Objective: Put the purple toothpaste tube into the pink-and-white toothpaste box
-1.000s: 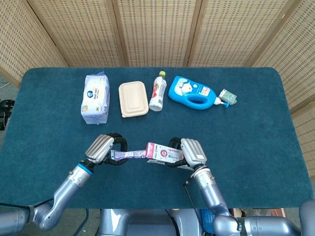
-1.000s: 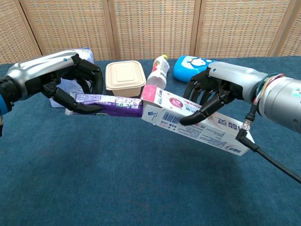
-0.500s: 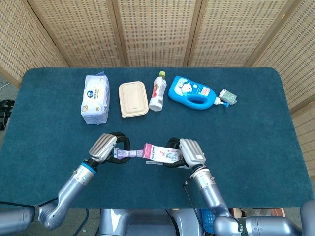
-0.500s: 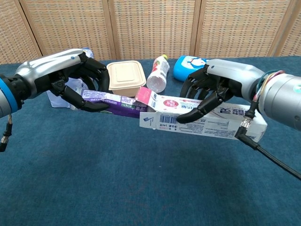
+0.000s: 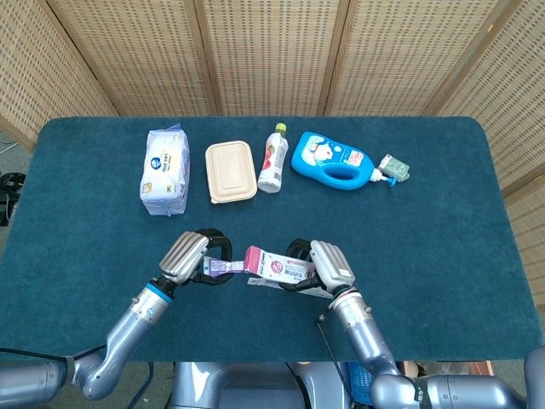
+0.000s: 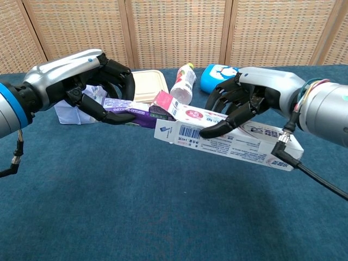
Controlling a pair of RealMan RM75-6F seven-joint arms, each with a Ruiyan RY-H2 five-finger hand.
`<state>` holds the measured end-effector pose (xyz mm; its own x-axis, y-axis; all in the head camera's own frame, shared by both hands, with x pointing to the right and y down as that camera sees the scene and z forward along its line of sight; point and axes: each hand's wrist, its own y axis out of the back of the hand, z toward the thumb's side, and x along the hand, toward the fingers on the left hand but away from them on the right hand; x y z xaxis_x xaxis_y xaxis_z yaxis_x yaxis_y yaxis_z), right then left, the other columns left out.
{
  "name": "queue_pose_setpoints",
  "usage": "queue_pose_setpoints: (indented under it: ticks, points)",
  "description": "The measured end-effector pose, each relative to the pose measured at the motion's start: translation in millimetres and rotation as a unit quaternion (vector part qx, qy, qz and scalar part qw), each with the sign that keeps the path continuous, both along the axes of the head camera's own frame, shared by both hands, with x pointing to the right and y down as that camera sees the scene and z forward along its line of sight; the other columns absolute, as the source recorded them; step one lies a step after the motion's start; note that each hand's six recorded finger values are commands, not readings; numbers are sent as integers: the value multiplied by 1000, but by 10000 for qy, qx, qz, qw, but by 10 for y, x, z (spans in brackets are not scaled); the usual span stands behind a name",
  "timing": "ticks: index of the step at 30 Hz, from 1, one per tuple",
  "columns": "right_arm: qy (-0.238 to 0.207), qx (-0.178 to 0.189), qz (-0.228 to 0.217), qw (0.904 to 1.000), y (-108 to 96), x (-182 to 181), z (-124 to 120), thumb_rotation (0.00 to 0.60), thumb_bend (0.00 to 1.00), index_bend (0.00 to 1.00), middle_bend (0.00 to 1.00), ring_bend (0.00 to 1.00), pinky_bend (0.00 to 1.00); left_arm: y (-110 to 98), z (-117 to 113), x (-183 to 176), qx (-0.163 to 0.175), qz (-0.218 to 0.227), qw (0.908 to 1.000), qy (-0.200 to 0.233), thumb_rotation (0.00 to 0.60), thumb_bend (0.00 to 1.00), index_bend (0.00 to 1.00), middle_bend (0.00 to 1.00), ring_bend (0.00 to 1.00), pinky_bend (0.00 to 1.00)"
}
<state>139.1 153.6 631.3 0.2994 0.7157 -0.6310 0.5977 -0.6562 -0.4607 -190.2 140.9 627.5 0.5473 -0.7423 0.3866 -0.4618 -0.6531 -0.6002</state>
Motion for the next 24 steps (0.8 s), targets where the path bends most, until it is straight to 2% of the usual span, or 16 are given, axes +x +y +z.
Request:
queue_pose_setpoints:
  ticks: [6,13,24]
  points:
    - [-242,-217,185,9993,0,-1,-10,600,2,622,527,460,480,4,3,10,-2,-13,10000,45,600,413,831,620,360,386]
    - [-819,-798,597,9916,12,-16,-9,600,12,624,530,462,483,7,13,20,19,-87,9999,126,600,416,830,620,360,384]
    - [-1172,-1079,714,9846,-2,-31,-51,600,17,624,531,462,483,26,24,110,-6,-182,9995,266,600,416,830,618,355,373]
